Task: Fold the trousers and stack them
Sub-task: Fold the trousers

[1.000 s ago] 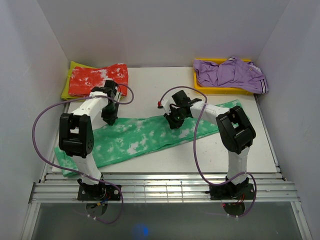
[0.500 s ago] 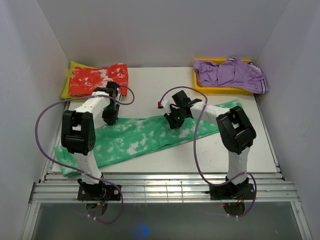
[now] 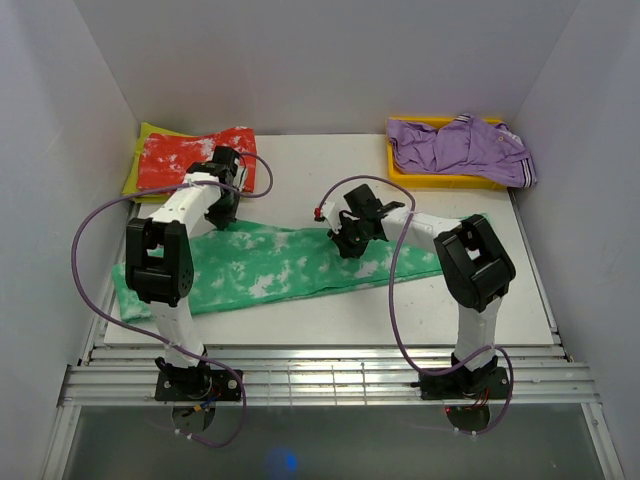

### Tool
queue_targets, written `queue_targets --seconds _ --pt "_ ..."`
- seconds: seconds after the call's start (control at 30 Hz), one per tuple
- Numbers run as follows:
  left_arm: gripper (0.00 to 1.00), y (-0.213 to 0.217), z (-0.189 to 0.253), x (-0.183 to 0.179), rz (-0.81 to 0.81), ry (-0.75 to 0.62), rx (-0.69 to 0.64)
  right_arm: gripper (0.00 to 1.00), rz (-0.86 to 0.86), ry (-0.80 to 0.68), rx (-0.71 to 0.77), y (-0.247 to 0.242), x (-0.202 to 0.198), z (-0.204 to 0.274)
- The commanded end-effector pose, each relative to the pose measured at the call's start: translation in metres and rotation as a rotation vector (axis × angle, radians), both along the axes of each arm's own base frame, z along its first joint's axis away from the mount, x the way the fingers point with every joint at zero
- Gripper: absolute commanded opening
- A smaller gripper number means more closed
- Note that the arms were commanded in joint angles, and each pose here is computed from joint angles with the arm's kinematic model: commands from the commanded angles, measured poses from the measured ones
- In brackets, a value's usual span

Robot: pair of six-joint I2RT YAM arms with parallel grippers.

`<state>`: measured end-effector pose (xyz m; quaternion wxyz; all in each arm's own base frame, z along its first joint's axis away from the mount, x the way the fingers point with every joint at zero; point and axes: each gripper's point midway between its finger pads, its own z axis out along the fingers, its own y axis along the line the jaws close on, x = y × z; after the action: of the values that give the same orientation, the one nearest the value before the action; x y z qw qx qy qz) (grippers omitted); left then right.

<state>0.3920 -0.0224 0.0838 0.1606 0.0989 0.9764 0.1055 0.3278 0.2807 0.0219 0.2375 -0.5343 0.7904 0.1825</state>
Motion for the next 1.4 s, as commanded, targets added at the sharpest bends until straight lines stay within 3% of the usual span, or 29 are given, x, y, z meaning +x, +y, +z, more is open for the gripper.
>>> queue_targets --seconds 0.0,0.27,0.33,0.37,0.4,0.43,0.57,0.77,0.8,0.9,1.1,1.37 --pt "0.00 0.007 0.017 0.038 -0.020 -0.137 0.047 0.08 0.013 0.098 -0.163 -0.035 -0.032 -0.040" --pt "0.00 0.013 0.019 0.073 -0.026 -0.245 0.051 0.08 0.057 0.092 -0.185 -0.040 -0.038 -0.041" --pt "0.00 0.008 0.017 0.076 -0.036 -0.241 0.019 0.16 0.091 0.065 -0.145 -0.031 -0.034 -0.025" --pt "0.00 0.001 0.016 0.075 -0.051 -0.230 -0.016 0.21 0.120 0.055 -0.079 -0.018 -0.033 -0.011" --pt "0.00 -0.002 0.015 0.074 -0.052 -0.222 -0.031 0.34 0.142 0.005 -0.009 -0.004 -0.028 0.014" --pt "0.00 -0.005 0.015 0.074 -0.053 -0.215 -0.044 0.36 0.176 -0.028 0.049 0.008 -0.025 0.030" --pt "0.00 -0.011 0.009 0.067 -0.042 -0.173 -0.082 0.32 0.296 -0.085 0.306 0.073 -0.036 0.094" --pt "0.00 -0.021 0.001 0.058 -0.024 -0.126 -0.141 0.24 0.375 -0.158 0.579 0.174 -0.063 0.130" --pt "0.00 -0.022 0.001 0.057 -0.020 -0.123 -0.148 0.24 0.369 -0.095 0.592 0.191 -0.078 0.116" --pt "0.00 -0.023 -0.006 0.056 -0.016 -0.102 -0.155 0.22 0.380 -0.097 0.656 0.236 -0.094 0.111" --pt "0.00 -0.023 -0.011 0.060 -0.024 -0.094 -0.149 0.20 0.307 -0.152 0.654 0.287 -0.095 0.079" --pt "0.00 -0.019 0.003 0.080 -0.032 -0.139 -0.141 0.15 0.238 -0.072 0.467 0.274 -0.102 0.006"
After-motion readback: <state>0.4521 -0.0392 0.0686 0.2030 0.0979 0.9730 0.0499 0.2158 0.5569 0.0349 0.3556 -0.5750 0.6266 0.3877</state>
